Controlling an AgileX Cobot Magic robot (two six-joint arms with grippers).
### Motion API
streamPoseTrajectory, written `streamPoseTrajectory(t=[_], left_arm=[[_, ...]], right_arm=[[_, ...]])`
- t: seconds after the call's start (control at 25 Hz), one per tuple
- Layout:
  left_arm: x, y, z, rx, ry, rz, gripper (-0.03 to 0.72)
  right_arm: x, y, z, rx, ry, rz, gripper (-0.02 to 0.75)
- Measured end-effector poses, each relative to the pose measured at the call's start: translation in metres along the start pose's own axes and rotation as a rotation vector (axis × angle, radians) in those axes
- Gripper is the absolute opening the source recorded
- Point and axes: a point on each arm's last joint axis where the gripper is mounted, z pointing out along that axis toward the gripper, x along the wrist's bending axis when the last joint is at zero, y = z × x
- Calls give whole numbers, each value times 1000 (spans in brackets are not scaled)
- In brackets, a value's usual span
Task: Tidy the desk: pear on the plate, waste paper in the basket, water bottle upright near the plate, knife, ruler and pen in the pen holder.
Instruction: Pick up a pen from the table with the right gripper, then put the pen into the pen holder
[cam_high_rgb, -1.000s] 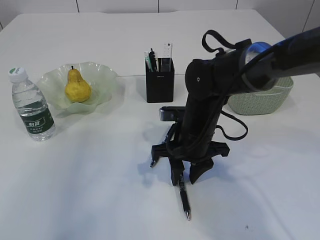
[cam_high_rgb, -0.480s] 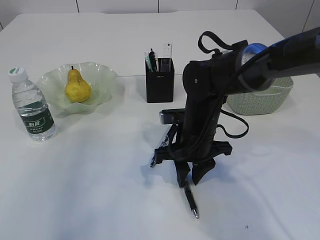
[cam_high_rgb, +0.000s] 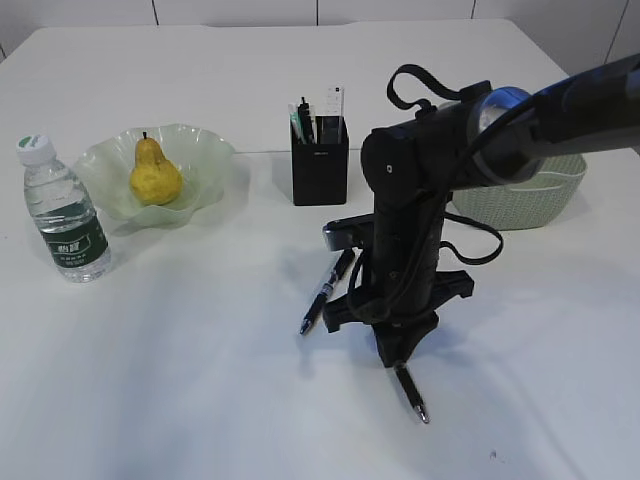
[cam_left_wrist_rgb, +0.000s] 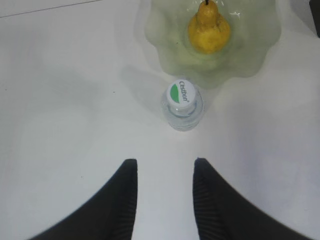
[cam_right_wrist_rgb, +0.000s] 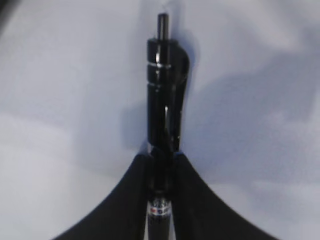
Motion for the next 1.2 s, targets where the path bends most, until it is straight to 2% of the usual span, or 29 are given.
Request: streamPoseTrajectory(t=[0.12, 0.52, 0.64, 0.92, 1.2], left_arm=[[0, 0, 0, 0, 0, 0, 259], [0, 0, 0, 0, 0, 0, 258], [0, 0, 0, 0, 0, 0, 258], [0, 0, 0, 0, 0, 0, 258], [0, 0, 0, -1, 4, 1, 258]], right_arm=[[0, 0, 0, -1, -4, -3, 112], [2, 13, -10, 34, -28, -14, 110], [5, 24, -26, 7, -27, -18, 109], [13, 52, -80, -207, 14, -29, 108], [15, 82, -128, -554, -6, -69, 108]])
